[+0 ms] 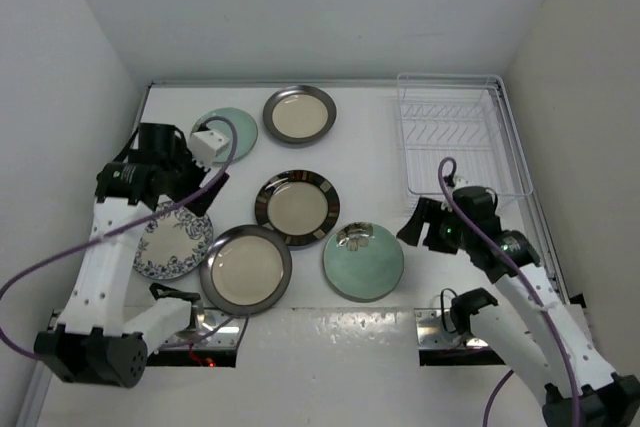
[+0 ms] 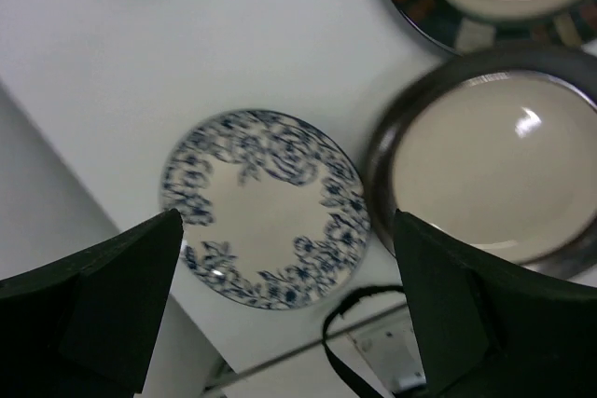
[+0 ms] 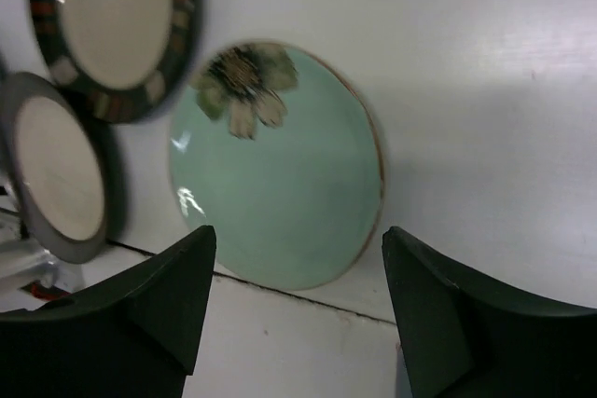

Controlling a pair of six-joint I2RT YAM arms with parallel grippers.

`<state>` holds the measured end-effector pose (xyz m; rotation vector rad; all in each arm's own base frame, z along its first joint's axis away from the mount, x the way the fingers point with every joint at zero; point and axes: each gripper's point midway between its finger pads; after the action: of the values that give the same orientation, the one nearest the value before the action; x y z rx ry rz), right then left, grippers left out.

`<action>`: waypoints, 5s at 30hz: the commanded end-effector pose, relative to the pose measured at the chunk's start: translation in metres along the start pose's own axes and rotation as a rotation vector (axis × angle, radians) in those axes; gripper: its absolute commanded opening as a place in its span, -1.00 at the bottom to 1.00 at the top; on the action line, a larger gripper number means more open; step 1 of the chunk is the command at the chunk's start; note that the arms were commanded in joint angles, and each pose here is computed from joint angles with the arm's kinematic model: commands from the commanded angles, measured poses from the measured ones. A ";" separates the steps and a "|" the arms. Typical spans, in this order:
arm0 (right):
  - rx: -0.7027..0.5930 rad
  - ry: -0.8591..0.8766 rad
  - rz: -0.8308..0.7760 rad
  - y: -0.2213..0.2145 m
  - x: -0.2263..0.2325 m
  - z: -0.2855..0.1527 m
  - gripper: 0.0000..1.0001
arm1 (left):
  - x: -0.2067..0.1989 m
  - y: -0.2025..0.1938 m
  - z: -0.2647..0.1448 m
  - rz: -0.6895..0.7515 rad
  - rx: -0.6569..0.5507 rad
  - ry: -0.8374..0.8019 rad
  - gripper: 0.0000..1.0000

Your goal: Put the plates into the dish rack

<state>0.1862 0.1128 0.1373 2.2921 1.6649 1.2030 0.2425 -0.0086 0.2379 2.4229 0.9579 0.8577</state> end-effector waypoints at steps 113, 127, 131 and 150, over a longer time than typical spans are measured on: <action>-0.760 -0.521 -0.465 0.389 0.003 0.136 -1.00 | 0.145 0.005 0.250 -0.597 0.152 -0.057 0.99; -0.799 -0.522 -0.532 0.377 0.031 0.118 0.48 | 0.151 -0.024 0.301 -0.785 0.152 -0.097 0.74; -0.836 -0.512 -0.540 0.371 0.044 0.095 0.59 | 0.130 -0.032 0.324 -0.828 0.166 -0.184 0.41; -0.741 -0.249 -0.678 0.335 0.108 0.059 0.70 | 0.183 0.027 0.240 -0.653 -0.170 -0.236 -1.00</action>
<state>0.4991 0.0470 0.2779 1.3348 1.2487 0.8686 0.5145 0.0659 0.0483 1.7775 1.6787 0.1318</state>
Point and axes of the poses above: each gripper's point midway between its finger pads, its own z axis out along the fingers, its own x axis along the line the jaws close on, y = z × x, and after that the axes turned 10 degrees about z, right-handed
